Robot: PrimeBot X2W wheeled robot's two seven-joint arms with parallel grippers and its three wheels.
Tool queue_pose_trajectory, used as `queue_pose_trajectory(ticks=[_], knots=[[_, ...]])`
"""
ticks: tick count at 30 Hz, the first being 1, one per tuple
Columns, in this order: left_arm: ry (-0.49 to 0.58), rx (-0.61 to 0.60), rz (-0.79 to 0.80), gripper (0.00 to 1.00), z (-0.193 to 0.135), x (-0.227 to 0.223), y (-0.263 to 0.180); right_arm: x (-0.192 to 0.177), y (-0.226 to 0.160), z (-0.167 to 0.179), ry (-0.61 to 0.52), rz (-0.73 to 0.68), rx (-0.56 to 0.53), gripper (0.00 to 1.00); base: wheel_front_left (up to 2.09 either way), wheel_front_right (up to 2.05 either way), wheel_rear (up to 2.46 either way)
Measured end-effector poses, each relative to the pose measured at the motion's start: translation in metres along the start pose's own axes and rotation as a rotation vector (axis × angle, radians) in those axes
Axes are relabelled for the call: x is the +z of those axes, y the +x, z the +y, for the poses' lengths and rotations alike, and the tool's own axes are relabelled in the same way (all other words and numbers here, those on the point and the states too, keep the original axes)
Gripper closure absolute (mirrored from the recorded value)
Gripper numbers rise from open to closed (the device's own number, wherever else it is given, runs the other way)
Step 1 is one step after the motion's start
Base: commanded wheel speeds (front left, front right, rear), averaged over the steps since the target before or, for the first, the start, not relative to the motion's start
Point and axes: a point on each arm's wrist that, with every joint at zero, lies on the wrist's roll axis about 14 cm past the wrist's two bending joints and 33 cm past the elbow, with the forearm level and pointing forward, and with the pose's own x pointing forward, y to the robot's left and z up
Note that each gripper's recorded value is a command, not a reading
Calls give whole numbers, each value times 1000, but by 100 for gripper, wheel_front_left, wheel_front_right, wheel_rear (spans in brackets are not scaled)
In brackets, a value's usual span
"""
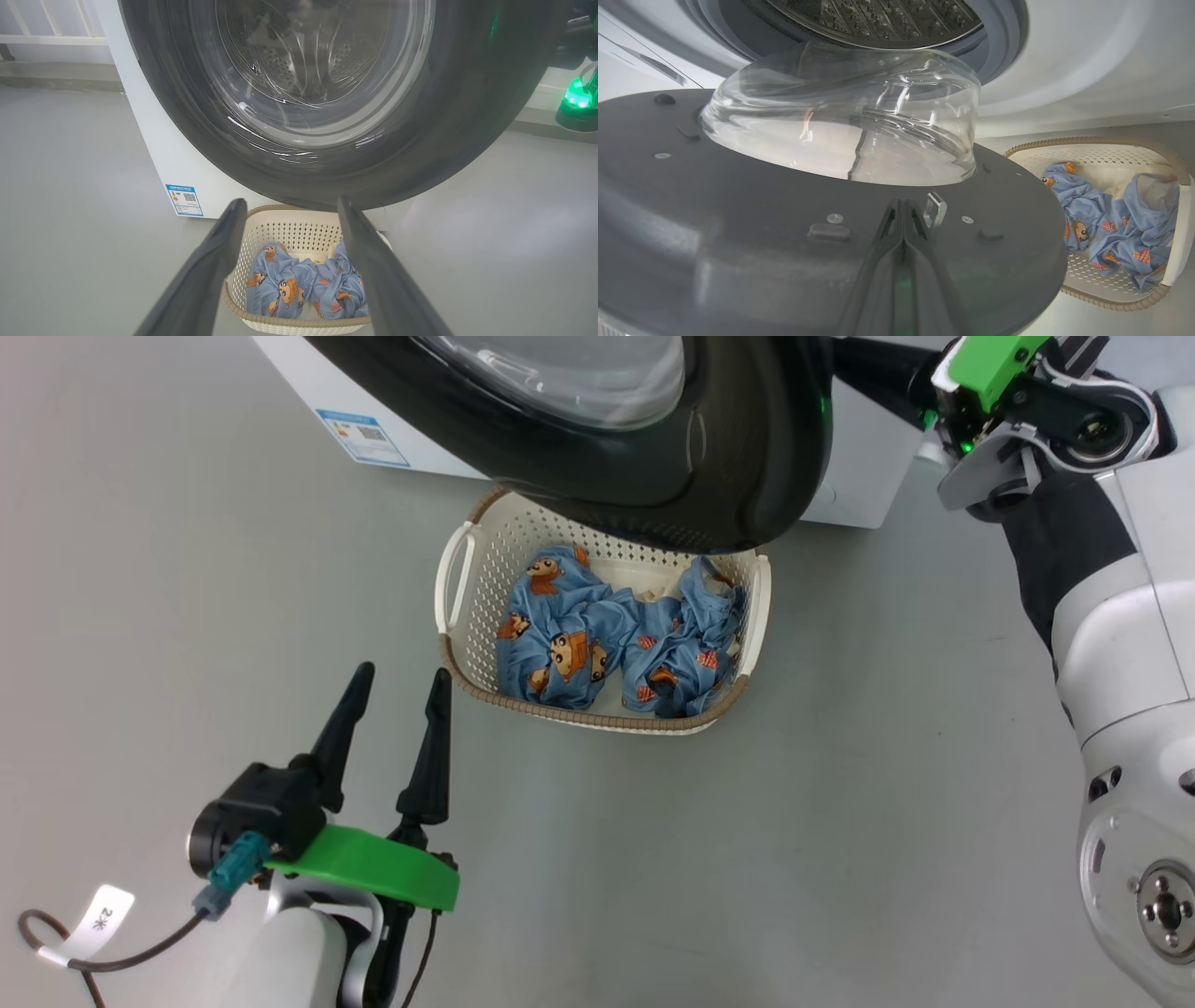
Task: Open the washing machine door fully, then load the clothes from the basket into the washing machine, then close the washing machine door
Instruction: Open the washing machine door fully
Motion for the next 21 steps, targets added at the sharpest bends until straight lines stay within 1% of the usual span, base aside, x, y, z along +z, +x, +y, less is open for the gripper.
queue_pose_trajectory(ticks=[21], knots=[[11, 6, -26, 0, 1, 11, -14, -63, -4, 16, -23, 153, 58, 100, 0, 0, 0]])
